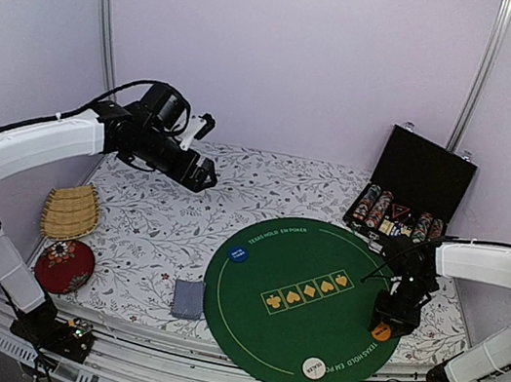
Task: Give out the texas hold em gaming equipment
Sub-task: Move the big blind button to the big blind area.
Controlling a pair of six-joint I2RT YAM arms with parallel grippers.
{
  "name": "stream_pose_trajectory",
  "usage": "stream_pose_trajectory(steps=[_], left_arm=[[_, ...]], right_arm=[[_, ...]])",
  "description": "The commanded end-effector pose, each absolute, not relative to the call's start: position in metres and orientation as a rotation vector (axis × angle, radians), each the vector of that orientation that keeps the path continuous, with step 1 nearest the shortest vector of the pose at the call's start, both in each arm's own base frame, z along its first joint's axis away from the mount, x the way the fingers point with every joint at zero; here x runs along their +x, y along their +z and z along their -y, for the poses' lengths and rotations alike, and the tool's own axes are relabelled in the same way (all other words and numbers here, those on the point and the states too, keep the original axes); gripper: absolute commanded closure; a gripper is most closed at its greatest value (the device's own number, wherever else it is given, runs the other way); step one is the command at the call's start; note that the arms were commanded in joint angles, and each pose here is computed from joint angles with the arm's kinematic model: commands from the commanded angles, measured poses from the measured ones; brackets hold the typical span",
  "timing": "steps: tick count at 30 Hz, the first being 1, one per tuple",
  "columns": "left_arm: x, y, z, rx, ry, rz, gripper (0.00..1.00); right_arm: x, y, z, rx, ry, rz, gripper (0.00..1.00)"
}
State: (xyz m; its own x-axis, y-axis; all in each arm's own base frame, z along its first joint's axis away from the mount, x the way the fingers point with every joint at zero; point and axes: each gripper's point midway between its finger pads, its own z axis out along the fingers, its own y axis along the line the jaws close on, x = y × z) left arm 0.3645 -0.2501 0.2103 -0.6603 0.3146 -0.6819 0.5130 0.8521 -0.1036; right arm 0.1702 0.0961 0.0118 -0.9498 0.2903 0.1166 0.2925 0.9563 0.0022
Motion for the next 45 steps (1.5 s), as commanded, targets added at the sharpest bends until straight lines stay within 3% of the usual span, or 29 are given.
stream_pose_trajectory(steps=[1, 6, 14, 25, 33, 45], left_arm=[[0.363, 0.229, 0.243, 0.602, -0.386, -2.271, 0.02], [0.364, 0.226, 0.237, 0.588, -0.381, -2.266, 0.02], [0.368, 0.225, 0.227, 0.563, -0.350, -2.263, 0.02], [0.377, 0.220, 0.204, 0.492, -0.316, -2.253, 0.02], [0.381, 0.214, 0.193, 0.466, -0.297, -2.267, 0.02], [0.387, 0.208, 0.185, 0.443, -0.291, -2.281, 0.02]], right_arm=[[0.168, 0.004, -0.089, -0.460, 0.079, 2.965, 0.51], [0.181, 0.011, -0.095, -0.440, 0.040, 3.013, 0.60], [0.225, 0.032, -0.114, -0.383, -0.065, 3.148, 0.62], [0.360, 0.058, -0.165, -0.071, -0.089, 3.358, 0.61], [0.433, 0.038, -0.188, 0.051, -0.077, 3.391, 0.61], [0.460, 0.012, -0.228, 0.189, -0.199, 3.366, 0.62]])
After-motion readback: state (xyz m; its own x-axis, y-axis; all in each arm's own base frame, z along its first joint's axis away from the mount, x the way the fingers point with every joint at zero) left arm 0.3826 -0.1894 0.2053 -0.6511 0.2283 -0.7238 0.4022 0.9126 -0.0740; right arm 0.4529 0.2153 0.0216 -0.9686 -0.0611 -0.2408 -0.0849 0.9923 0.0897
